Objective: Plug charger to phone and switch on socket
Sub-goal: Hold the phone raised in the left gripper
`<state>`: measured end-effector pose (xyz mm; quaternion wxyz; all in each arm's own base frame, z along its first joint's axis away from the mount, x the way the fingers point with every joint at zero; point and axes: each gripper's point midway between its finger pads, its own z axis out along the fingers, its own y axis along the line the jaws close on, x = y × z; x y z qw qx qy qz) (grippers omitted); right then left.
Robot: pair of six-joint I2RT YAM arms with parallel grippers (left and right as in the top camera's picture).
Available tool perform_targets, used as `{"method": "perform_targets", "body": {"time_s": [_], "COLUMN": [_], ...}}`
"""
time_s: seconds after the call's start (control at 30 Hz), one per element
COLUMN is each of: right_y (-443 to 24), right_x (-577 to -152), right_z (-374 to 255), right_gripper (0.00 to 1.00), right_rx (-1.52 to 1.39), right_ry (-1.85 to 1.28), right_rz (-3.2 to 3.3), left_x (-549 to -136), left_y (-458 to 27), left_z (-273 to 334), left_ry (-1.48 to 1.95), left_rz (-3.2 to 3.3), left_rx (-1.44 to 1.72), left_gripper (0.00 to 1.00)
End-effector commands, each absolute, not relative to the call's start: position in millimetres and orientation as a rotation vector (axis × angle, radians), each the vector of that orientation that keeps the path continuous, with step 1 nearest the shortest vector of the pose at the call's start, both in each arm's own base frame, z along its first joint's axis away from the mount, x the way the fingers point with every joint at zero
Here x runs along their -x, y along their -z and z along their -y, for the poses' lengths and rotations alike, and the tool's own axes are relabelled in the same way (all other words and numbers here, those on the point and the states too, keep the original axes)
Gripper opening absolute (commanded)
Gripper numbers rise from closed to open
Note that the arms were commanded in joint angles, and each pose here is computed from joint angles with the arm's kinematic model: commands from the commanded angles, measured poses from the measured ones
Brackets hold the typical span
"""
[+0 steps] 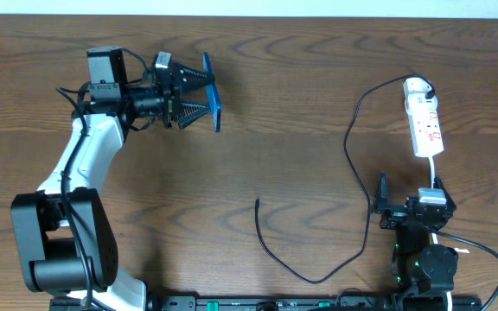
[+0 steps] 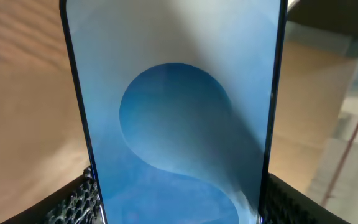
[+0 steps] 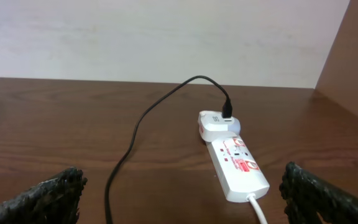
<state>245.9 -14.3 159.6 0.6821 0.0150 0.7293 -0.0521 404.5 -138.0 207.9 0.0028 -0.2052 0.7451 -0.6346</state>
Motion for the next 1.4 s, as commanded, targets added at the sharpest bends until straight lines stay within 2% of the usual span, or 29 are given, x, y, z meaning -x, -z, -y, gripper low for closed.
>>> {"method": "perform_targets", "body": {"time_s": [0.0, 0.27, 0.63, 1.37], "right_y": [-159.6, -159.5, -159.7, -159.7], "right_x": [-245.8, -245.8, -245.8, -245.8], "right_z": [12.3, 12.3, 12.3, 12.3], "right_gripper": [0.99, 0.99, 0.99, 0.99], "right_rx": [-0.026, -0.026, -0.026, -0.026], "right_ry": [0.112, 0.112, 0.112, 0.112], "right_rz": [-1.634, -1.634, -1.634, -1.634], "left_x": [-398.4, -393.7, -397.0, -397.5], "left_y": [-230.4, -243.3, -247.0, -246.5], "left_z": [138.7, 137.8, 134.5, 134.4], "left_ry": [2.111, 2.257, 2.293, 2.286], "left_rz": [-2.331, -2.336, -2.327, -2.325], "left_rx": [0.75, 0.896, 1.031, 1.021], "left_gripper": [0.07, 0.07, 0.07, 0.07]}}
